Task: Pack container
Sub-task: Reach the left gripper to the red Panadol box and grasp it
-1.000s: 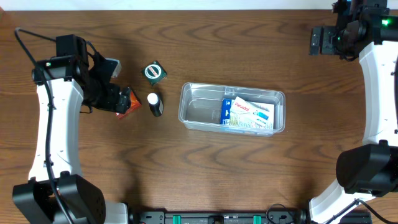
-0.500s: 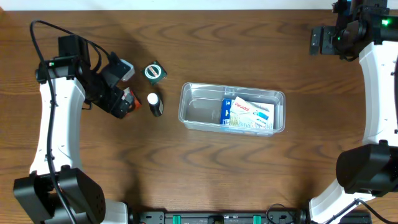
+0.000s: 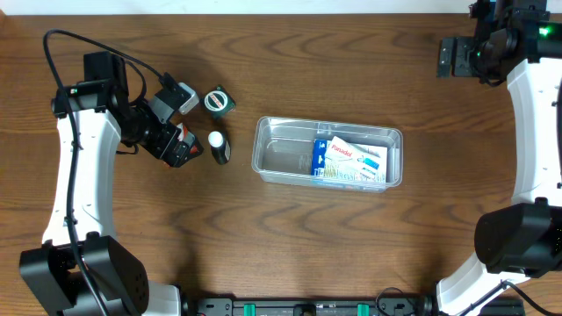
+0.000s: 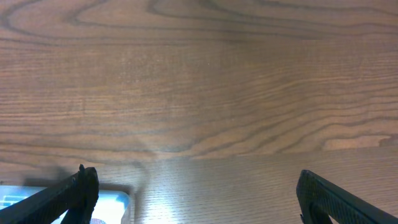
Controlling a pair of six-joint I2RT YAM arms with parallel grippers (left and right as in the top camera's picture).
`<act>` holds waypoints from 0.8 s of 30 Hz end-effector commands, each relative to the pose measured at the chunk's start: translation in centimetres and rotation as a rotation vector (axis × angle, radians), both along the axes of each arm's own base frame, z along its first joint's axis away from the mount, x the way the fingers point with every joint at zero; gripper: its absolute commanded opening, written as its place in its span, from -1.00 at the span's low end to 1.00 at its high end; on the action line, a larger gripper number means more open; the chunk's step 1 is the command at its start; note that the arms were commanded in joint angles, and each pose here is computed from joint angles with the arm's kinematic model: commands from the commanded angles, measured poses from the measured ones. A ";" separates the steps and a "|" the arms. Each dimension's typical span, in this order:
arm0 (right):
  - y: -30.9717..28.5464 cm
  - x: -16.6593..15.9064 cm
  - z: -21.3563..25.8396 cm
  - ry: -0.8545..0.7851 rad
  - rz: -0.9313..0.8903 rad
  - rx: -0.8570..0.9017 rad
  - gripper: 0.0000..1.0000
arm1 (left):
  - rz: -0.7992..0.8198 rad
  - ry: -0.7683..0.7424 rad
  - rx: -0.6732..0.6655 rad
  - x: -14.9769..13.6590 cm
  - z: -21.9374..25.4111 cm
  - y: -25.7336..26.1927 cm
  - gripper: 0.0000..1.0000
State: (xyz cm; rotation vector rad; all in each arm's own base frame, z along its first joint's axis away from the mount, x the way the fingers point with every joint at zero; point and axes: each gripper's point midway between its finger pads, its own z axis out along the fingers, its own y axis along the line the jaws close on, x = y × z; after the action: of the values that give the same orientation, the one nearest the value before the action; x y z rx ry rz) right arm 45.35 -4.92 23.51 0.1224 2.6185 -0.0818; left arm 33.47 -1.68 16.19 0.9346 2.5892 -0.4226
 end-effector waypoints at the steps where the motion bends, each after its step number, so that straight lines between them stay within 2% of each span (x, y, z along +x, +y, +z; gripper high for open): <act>1: -0.2 0.2 0.4 -0.013 -0.013 0.001 0.99 | -0.004 -0.010 0.010 0.4 -0.5 0.4 0.96; 7: -0.2 0.2 0.4 -0.013 -0.013 0.001 0.99 | 0.029 -0.092 0.165 2.9 -0.9 3.1 0.96; 12: -0.2 0.2 0.4 -0.013 -0.012 0.000 0.98 | 0.072 -0.105 0.295 4.2 -1.9 5.9 0.96; 24: -0.2 0.2 0.4 -0.013 -0.012 0.000 0.99 | 0.057 0.070 0.266 4.1 -8.2 6.2 0.96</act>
State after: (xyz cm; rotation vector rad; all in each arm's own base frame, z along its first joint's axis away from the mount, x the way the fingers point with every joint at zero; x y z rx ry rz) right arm 45.35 -4.92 23.51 0.1229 2.6185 -0.0816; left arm 37.92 4.27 8.98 0.9265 2.7469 -0.0922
